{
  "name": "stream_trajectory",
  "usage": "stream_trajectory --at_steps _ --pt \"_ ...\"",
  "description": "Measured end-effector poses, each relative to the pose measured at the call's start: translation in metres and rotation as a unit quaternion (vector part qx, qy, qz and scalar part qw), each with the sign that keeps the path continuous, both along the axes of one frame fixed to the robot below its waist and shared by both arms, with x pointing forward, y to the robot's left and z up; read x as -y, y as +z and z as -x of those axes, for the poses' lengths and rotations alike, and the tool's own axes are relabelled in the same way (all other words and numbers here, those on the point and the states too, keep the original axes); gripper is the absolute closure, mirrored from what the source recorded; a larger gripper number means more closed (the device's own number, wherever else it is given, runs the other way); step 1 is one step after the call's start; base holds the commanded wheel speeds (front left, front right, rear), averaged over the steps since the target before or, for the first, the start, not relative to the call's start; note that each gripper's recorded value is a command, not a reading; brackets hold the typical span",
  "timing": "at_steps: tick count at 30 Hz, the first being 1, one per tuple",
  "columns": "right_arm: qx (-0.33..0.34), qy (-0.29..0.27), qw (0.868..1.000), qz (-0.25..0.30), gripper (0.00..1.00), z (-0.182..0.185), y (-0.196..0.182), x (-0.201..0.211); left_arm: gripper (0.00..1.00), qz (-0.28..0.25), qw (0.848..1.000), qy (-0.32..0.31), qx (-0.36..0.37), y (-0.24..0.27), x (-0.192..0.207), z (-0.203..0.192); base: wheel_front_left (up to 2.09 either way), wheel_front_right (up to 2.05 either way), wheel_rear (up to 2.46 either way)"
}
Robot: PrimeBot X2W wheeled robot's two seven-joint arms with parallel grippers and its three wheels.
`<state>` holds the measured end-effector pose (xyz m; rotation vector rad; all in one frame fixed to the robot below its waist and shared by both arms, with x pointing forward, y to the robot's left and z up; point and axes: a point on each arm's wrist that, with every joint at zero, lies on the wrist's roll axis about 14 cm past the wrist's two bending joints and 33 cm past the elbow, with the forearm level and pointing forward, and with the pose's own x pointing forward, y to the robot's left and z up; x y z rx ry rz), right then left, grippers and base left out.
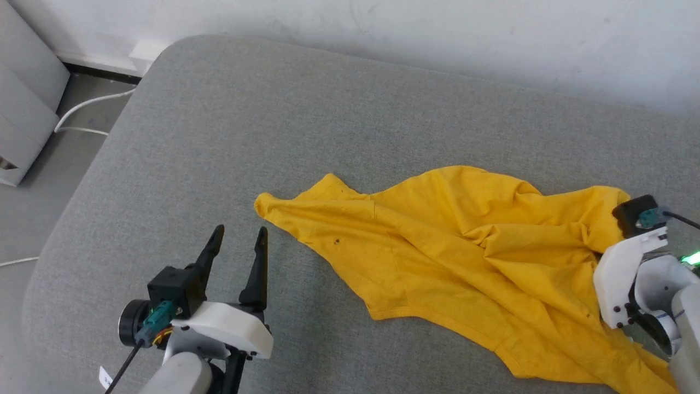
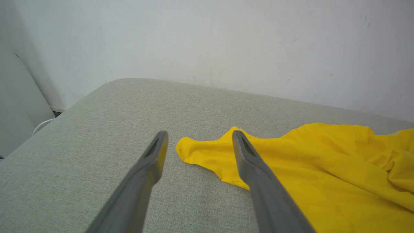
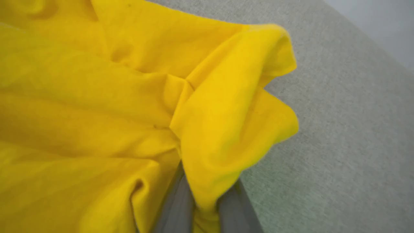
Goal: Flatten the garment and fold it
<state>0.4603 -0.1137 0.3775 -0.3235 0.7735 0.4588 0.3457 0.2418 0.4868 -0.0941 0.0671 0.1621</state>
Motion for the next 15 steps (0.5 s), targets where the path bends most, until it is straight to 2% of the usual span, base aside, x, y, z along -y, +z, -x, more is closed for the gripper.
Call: stream_trajectory --at_steps 4,7,13,15 --pt "0.076 -0.006 0.997 -0.015 1.00 -0.020 0.027 0.003 0.00 -0.001 1.000 0.006 0.014 0.007 -0.003 0.002 0.00 0.00 0.00" --pt "0.155 0.000 0.988 -0.027 1.00 -0.041 0.073 -0.001 0.00 -0.001 1.000 0.001 0.024 0.013 0.000 0.004 0.00 0.00 0.00" --pt "0.299 0.011 0.954 -0.026 1.00 -0.090 0.171 -0.001 0.00 0.012 0.999 -0.012 0.037 0.018 0.009 -0.001 0.00 0.00 0.00" --pt "0.346 0.026 0.938 -0.015 1.00 -0.111 0.203 -0.007 0.00 0.020 0.999 -0.016 0.038 0.017 0.016 -0.006 0.00 0.00 0.00"
